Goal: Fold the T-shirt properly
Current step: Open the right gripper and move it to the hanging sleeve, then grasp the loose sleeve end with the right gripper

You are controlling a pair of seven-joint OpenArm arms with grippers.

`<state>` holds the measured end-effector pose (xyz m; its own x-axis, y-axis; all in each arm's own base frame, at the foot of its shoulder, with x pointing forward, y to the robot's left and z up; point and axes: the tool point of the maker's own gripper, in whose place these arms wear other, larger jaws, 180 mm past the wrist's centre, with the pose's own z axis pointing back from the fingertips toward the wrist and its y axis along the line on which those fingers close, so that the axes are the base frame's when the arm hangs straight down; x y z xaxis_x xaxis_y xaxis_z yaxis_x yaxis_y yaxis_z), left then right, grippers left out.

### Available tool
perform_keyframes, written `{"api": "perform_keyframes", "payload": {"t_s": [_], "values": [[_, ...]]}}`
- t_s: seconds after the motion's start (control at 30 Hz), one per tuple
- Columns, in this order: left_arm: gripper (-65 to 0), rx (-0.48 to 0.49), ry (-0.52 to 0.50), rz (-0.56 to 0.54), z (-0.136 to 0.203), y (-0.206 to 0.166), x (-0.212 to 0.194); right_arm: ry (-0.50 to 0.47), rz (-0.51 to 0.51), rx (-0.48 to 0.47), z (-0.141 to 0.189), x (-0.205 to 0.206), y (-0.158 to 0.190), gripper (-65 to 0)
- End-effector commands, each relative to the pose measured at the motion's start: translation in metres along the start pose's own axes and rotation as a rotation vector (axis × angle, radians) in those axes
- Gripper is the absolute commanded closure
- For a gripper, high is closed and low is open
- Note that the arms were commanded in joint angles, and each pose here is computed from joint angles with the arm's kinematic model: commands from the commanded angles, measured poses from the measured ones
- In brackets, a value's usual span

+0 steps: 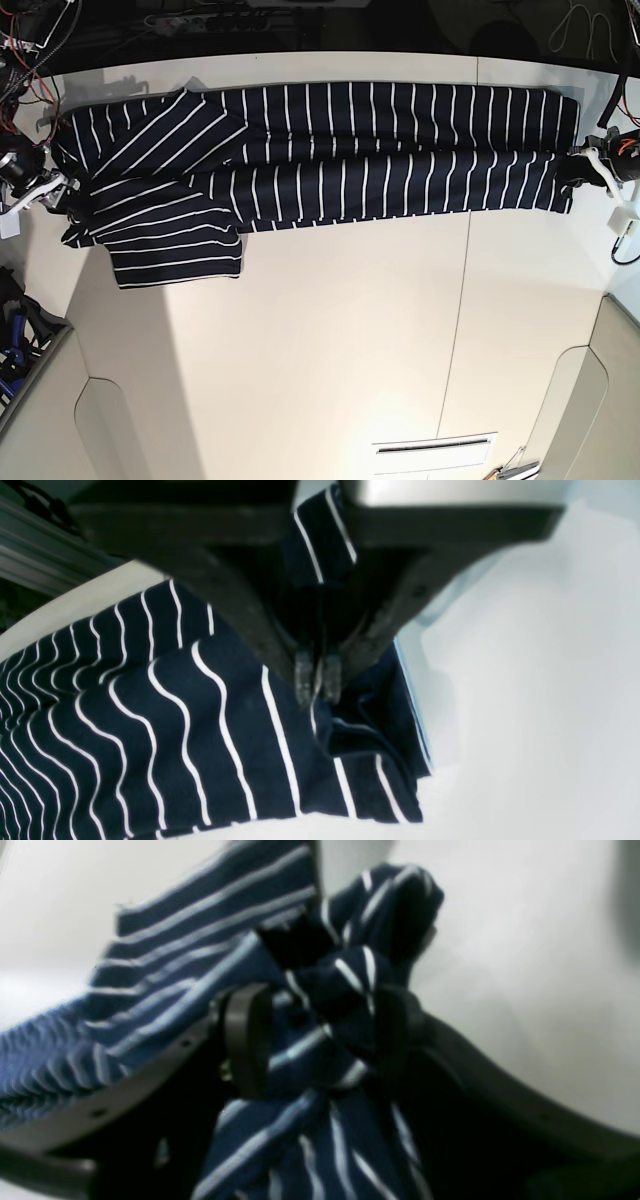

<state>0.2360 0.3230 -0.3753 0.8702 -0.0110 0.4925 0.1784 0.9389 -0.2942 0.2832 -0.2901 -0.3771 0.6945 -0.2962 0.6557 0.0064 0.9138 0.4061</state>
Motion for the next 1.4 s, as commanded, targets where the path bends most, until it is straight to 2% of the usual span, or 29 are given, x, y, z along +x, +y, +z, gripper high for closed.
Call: {"api": "perform_keyframes", "payload": {"t_s": [0.0, 0.1, 0.17, 0.33, 0.4, 0.57, 0.7, 0.8, 0.9, 1.1, 1.17, 1.27, 1.3, 1.37], "values": [[0.0, 0.012, -0.037, -0.031, 0.01, 0.004, 0.016, -0.099, 0.015, 0.018, 0.009, 0.031, 0.002, -32.5], [0.0, 0.011, -0.035, -0.03, 0.01, 0.004, 0.014, -0.213, 0.011, 0.044, 0.019, 0.059, 0.009, -32.6], [0.0, 0.012, -0.038, -0.03, 0.01, 0.004, 0.015, -0.251, 0.025, 0.042, 0.019, 0.077, 0.011, -32.6], [0.0, 0.011, -0.041, -0.03, 0.01, 0.004, 0.016, -0.347, 0.077, -0.037, 0.013, 0.118, 0.009, -32.6], [0.0, 0.011, -0.041, -0.03, 0.01, 0.004, 0.016, -0.358, 0.096, -0.059, 0.007, 0.127, 0.008, -32.6], [0.0, 0.011, -0.047, -0.03, 0.01, 0.004, 0.017, -0.279, 0.113, -0.072, -0.03, 0.121, 0.007, -32.6], [0.0, 0.008, -0.049, -0.028, 0.009, 0.003, 0.016, -0.191, 0.103, -0.046, -0.073, 0.096, 0.011, -32.6], [0.0, 0.002, -0.053, -0.022, 0.007, 0.001, 0.016, -0.099, 0.134, -0.03, -0.098, 0.073, 0.019, -32.6], [0.0, -0.009, -0.056, -0.013, 0.003, -0.003, 0.014, -0.026, 0.157, -0.014, -0.111, 0.053, 0.026, -32.6], [0.0, -0.026, -0.079, 0.0, -0.001, -0.008, 0.015, 0.029, 0.189, 0.011, -0.118, 0.04, 0.036, -32.2], [0.0, -0.026, -0.078, 0.001, -0.001, -0.008, 0.014, 0.047, 0.197, 0.02, -0.118, 0.037, 0.037, -25.8], [0.0, -0.026, -0.078, 0.001, -0.001, -0.008, 0.014, 0.062, 0.198, 0.019, -0.118, 0.034, 0.037, -3.6], [0.0, -0.026, -0.079, 0.001, -0.001, -0.008, 0.015, 0.058, 0.197, 0.022, -0.118, 0.035, 0.038, 0.0], [0.0, -0.026, -0.087, 0.001, -0.001, -0.008, 0.016, 0.045, 0.195, 0.041, -0.116, 0.04, 0.043, 0.0]]}}
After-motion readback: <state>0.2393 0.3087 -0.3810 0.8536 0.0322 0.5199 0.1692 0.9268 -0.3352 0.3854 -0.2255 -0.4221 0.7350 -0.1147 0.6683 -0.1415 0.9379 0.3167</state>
